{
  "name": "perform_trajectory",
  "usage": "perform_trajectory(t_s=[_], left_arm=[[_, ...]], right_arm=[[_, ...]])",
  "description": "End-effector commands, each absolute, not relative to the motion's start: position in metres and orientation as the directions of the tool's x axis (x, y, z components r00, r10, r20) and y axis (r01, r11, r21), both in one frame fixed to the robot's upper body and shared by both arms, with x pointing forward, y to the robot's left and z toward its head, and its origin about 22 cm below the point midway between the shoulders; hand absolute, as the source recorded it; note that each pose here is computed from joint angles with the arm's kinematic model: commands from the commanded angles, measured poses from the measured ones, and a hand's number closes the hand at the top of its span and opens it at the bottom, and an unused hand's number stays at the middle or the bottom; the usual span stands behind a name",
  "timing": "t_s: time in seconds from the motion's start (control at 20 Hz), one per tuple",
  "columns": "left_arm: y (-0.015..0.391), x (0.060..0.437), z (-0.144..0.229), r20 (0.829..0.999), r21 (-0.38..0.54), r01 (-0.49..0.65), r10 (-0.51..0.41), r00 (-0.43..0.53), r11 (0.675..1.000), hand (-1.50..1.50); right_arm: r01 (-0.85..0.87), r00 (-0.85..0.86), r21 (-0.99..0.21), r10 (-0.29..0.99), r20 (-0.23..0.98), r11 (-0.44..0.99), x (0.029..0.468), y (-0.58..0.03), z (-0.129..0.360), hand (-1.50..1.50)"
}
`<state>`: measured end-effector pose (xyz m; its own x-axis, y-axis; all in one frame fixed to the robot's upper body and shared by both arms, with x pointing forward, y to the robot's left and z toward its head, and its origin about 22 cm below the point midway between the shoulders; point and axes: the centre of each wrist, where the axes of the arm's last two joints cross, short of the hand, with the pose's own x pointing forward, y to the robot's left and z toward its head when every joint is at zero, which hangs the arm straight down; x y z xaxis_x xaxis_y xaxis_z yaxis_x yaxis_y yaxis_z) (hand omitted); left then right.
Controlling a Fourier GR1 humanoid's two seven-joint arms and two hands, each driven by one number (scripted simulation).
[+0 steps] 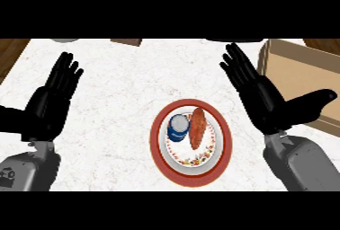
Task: Pick the sweet potato from the plate and place it in the cardboard box
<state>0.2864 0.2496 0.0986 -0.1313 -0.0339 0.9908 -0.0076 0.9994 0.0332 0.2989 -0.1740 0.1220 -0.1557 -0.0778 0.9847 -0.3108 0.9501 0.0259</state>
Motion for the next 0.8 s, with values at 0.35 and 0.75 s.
perform_trajectory(t_s=[0.35,0.75], left_arm=[[0.271,0.274,0.083,0.913,0.385,0.162,-0.349,-0.213,0.908,0.00],[0.263,0.277,0.063,0.907,0.397,0.210,-0.346,-0.241,0.894,0.00]], right_arm=[[0.131,-0.207,-0.519,0.535,0.819,0.845,0.300,-0.277,0.159,-1.50],[0.021,-0.372,-0.705,0.660,0.652,0.709,0.265,-0.288,0.116,-1.50]])
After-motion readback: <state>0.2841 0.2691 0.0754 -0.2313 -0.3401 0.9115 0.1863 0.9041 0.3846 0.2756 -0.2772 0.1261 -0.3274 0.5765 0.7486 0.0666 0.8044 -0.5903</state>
